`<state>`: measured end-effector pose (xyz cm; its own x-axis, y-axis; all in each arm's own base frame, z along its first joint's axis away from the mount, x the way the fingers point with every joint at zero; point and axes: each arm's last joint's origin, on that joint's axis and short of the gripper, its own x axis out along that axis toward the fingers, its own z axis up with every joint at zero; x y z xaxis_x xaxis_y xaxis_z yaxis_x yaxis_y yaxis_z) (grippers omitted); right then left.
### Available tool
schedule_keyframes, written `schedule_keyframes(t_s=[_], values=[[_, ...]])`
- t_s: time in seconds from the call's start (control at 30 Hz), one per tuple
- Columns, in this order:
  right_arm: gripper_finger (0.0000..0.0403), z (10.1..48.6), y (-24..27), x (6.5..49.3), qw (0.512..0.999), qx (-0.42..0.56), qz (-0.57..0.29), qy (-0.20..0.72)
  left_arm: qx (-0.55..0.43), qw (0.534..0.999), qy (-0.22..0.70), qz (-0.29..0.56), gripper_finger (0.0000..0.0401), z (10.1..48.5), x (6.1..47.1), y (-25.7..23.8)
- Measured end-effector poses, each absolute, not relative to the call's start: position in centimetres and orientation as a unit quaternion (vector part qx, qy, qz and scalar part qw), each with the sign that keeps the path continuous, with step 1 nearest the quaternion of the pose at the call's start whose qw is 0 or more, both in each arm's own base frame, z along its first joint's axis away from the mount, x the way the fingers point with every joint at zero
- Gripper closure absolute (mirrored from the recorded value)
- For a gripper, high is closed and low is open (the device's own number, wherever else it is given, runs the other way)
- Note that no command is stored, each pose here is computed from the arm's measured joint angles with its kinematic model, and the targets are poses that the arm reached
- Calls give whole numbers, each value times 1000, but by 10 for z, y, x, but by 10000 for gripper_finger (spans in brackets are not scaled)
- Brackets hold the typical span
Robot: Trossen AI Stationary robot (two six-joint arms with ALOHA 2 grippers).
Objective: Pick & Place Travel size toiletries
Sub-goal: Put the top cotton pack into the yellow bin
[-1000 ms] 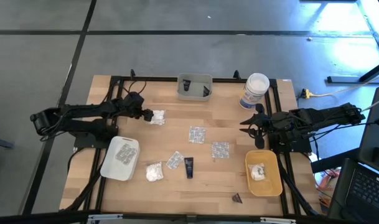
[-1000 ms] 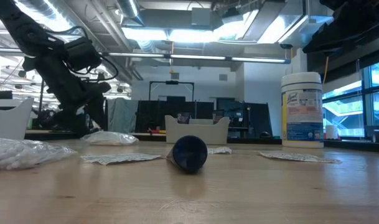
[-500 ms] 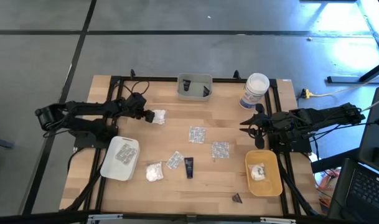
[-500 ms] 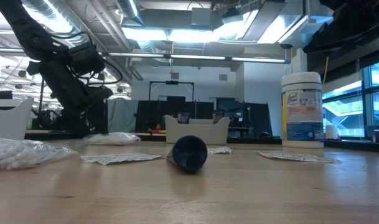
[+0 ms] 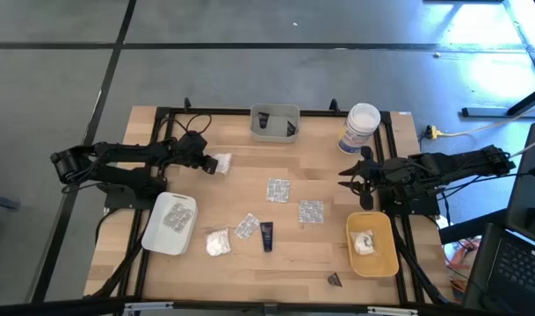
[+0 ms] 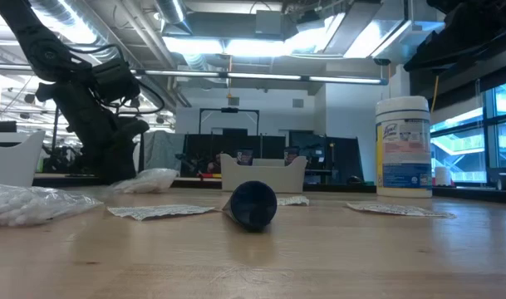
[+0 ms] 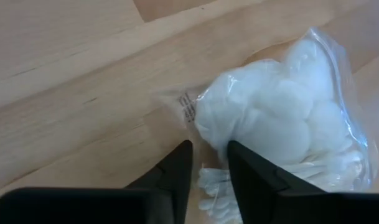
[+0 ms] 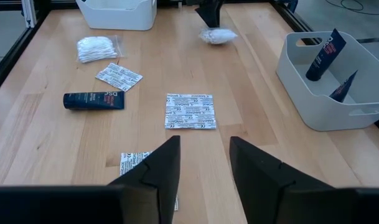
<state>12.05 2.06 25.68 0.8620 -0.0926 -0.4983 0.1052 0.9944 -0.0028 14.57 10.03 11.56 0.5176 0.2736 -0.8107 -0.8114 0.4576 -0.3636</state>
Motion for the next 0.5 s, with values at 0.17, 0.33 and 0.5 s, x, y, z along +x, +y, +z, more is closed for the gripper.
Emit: schedule_keyframes(t_s=[0.17,0.33,0.5], values=[[252,257,21,121,965,12,-51,258,-392,782,348,337,350,116,146,100],[245,257,21,120,965,12,-51,258,-392,785,349,328,390,116,146,100],[240,257,19,120,963,-46,-60,257,-396,788,347,319,397,116,147,99]])
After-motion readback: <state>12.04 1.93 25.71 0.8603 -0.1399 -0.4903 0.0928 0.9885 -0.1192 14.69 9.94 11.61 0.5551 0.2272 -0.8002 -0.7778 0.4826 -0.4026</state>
